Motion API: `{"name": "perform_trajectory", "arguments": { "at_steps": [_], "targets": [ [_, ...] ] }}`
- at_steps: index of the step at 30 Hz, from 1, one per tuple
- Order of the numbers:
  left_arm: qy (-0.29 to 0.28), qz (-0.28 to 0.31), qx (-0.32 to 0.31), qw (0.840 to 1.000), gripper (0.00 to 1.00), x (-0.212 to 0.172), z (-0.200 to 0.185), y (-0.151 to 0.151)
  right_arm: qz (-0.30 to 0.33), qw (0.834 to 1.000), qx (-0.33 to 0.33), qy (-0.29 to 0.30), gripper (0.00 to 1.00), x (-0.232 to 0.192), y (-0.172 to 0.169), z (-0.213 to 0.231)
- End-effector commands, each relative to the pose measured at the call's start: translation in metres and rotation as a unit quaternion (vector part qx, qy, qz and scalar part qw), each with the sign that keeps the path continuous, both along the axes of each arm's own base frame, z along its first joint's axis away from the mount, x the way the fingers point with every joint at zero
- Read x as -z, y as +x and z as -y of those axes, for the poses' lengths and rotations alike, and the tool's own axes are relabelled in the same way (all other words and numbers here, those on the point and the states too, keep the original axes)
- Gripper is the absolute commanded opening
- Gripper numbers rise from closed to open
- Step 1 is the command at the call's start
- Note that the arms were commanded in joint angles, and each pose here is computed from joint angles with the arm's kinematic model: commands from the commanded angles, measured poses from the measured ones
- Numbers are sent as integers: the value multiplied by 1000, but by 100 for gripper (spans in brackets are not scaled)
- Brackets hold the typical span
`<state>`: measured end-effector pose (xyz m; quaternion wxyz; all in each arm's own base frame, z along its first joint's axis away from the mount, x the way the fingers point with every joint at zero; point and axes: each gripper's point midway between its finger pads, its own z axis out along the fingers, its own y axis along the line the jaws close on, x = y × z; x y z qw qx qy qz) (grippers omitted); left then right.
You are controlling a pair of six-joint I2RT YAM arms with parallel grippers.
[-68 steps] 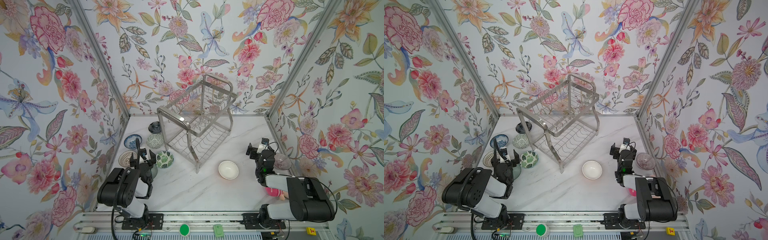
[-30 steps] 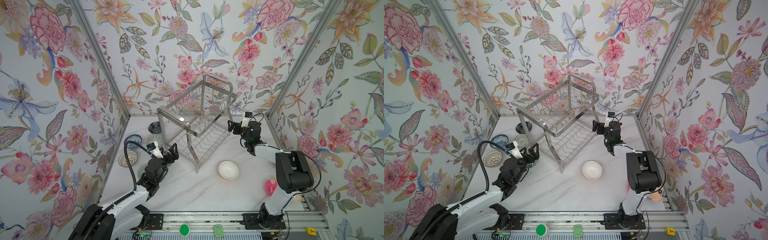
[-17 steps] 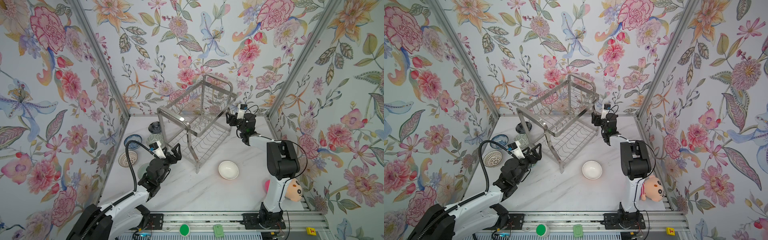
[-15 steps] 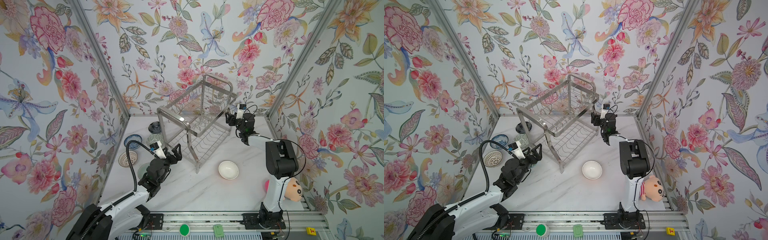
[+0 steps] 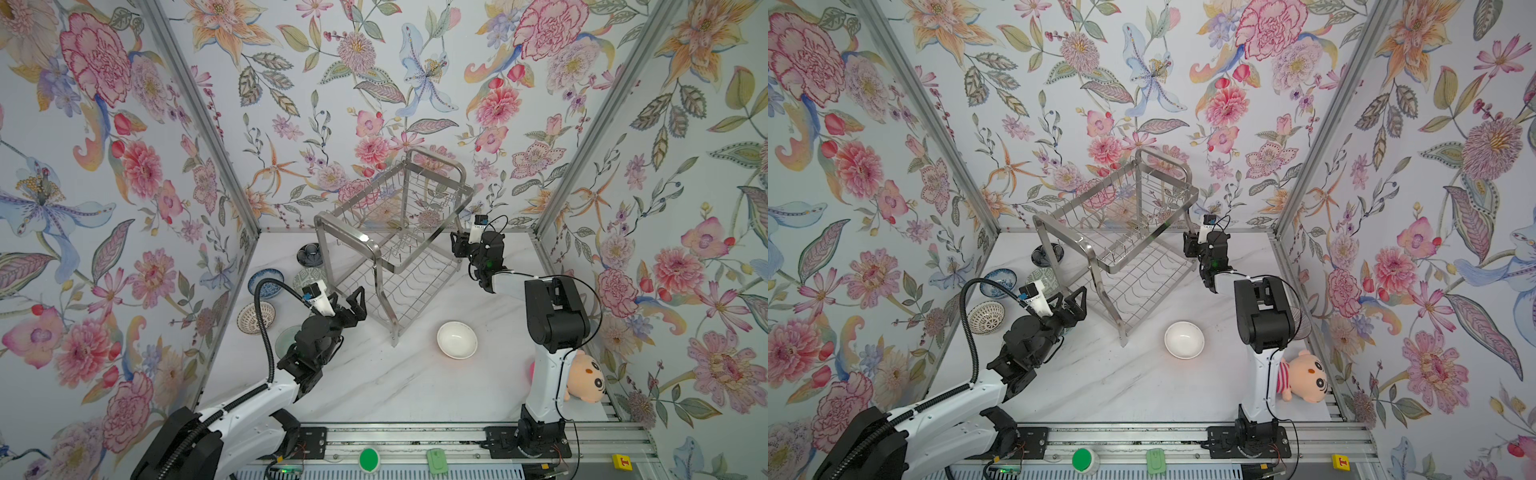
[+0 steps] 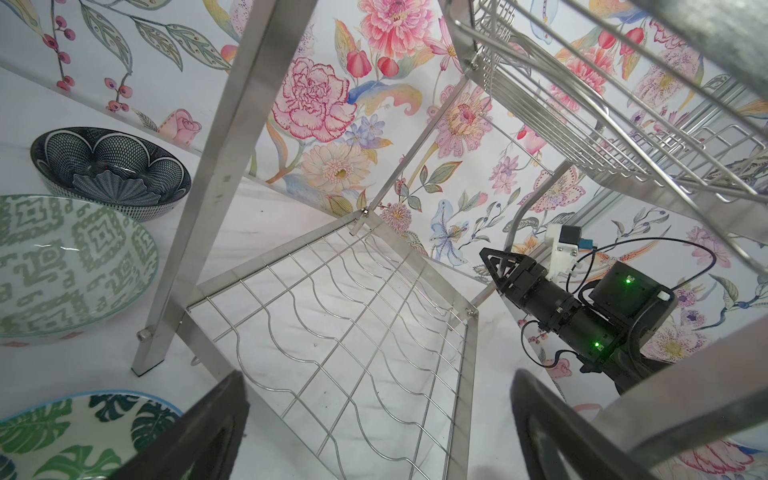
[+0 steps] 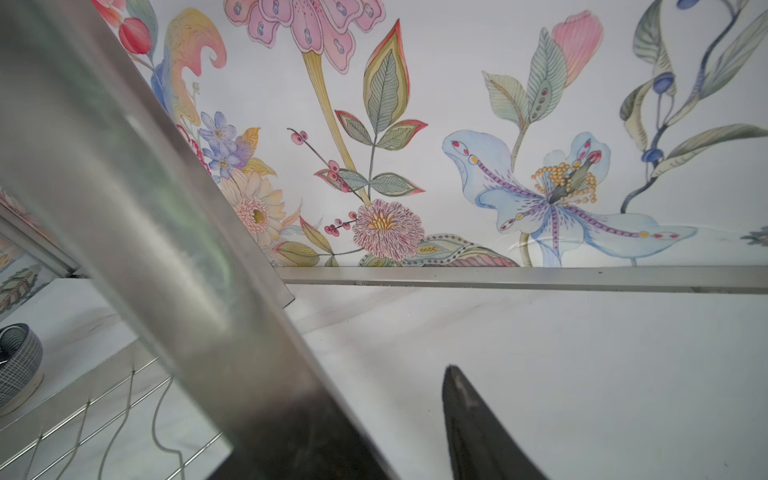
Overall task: Load the bowls into the dish rack
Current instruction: 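Reach both grippers forward to the steel dish rack's front legs, then close both grippers on the rack legs and pull the rack toward the robot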
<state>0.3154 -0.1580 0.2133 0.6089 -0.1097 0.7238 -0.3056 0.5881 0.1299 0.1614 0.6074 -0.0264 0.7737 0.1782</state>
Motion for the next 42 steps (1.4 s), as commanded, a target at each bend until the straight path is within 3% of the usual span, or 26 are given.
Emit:
{"name": "perform_trajectory", "arguments": {
  "at_steps": [1,22,42],
  "targets": [
    [2,13,6,1000,99,-13,7,0,4,999,35,9,50,-6,1,23],
    [6,17,20,1000,99,-14,16,-3,-21,994,107,14,32,-3,-24,70],
    [47,6,50,998,99,3,44,-4,-49,986,158,33,23,4,-71,97]
  ]
}}
